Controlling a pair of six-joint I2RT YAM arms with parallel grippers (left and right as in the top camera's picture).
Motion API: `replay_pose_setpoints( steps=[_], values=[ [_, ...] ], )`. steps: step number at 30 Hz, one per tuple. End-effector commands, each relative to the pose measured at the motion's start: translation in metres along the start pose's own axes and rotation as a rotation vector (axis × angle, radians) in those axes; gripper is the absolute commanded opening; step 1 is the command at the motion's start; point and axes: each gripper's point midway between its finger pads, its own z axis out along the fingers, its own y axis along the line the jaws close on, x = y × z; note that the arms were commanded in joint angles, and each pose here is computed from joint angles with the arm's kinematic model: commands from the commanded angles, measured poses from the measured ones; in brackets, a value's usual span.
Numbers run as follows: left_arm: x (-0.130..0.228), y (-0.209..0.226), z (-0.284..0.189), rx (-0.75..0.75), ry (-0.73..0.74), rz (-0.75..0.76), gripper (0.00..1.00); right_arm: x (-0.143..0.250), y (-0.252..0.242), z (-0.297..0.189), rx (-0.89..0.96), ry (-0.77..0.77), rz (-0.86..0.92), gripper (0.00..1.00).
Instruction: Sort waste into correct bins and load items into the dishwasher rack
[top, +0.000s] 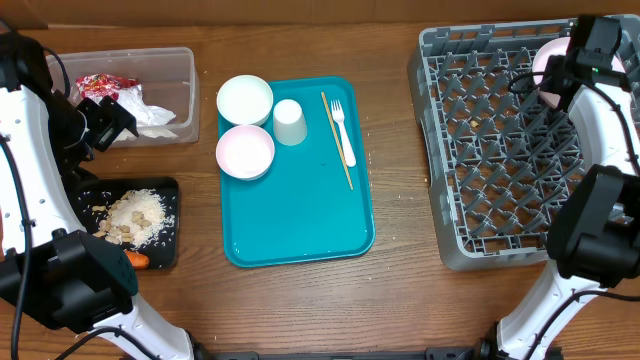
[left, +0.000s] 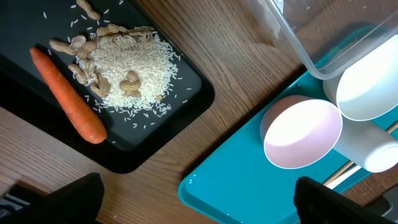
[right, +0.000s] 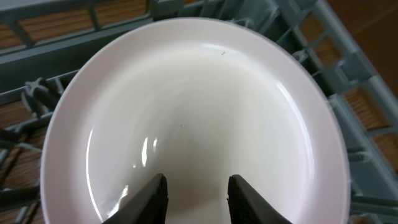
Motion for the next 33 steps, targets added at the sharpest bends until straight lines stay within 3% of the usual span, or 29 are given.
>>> replay_pose_setpoints(
  steps=[1,15,23,30,33],
  values=[
    [0.005,-0.003,-0.008,0.013,-0.015,-0.003,1.0,-0.001,0.022,0.001,-0.118,0.006,0.098,0.35],
    [0.005,-0.002,-0.008,0.013,-0.016,-0.003,1.0,0.044,0.043,0.007,-0.205,0.152,0.256,0.31],
    [0.005,-0.002,-0.008,0.013,-0.015,-0.003,1.0,0.046,0.03,0.009,-0.123,0.157,0.307,0.28],
    [0.005,-0.002,-0.008,0.013,-0.015,-0.003,1.0,-0.007,0.01,-0.041,-0.12,0.043,0.333,0.45],
    [0.005,-0.002,-0.008,0.013,-0.016,-0.003,1.0,-0.012,0.038,-0.06,-0.313,0.043,0.248,0.48]
  ],
)
